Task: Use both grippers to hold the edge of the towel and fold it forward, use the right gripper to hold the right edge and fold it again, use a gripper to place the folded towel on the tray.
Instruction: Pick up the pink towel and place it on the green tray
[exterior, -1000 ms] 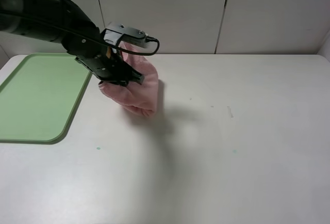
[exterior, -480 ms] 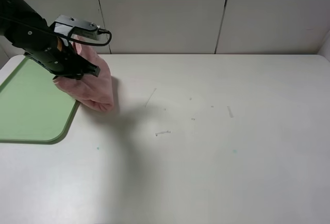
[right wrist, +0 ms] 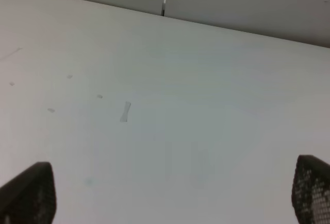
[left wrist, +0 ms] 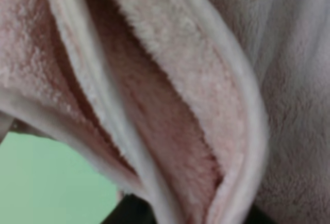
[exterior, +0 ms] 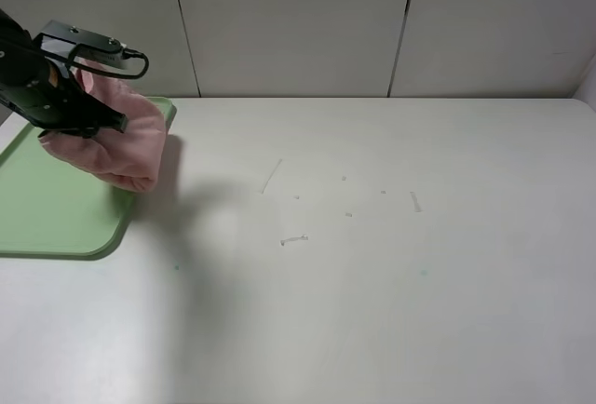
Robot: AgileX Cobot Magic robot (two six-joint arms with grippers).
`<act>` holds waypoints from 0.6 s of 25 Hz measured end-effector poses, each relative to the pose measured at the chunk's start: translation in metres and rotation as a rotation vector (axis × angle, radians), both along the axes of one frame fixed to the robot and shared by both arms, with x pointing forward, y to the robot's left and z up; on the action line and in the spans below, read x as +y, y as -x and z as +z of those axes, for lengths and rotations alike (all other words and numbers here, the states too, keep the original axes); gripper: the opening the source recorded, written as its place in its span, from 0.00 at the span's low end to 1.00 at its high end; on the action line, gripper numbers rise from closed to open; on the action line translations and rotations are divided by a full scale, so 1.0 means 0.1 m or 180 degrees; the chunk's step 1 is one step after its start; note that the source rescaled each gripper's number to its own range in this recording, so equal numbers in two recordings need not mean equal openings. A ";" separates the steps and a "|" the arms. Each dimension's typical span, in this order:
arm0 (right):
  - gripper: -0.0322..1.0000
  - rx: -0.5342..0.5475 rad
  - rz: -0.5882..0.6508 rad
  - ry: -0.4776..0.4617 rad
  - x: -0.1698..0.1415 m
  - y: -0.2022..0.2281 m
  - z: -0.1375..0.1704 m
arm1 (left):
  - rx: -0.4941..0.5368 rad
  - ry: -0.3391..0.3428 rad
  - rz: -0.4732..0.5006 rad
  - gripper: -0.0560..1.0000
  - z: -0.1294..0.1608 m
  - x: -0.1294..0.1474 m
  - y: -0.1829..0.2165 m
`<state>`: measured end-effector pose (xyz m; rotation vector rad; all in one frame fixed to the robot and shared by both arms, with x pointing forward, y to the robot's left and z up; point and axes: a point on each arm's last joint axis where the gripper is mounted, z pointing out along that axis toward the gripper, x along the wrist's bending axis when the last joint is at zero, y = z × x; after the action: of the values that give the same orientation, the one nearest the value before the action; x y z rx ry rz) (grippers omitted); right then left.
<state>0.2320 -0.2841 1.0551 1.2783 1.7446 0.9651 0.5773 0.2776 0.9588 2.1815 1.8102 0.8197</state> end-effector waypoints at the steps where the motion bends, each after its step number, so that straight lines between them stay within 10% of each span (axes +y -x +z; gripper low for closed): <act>1: 1.00 0.0000 0.0000 0.0000 0.00 0.00 0.00 | -0.0003 -0.0004 0.0029 0.17 0.00 0.04 0.00; 15: 1.00 0.0000 0.0000 0.0000 0.00 0.00 0.00 | -0.0049 -0.0063 0.0194 0.17 -0.10 0.49 0.05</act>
<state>0.2320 -0.2841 1.0551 1.2783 1.7446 0.9651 0.5723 0.3263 0.9487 2.1354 1.8774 0.8681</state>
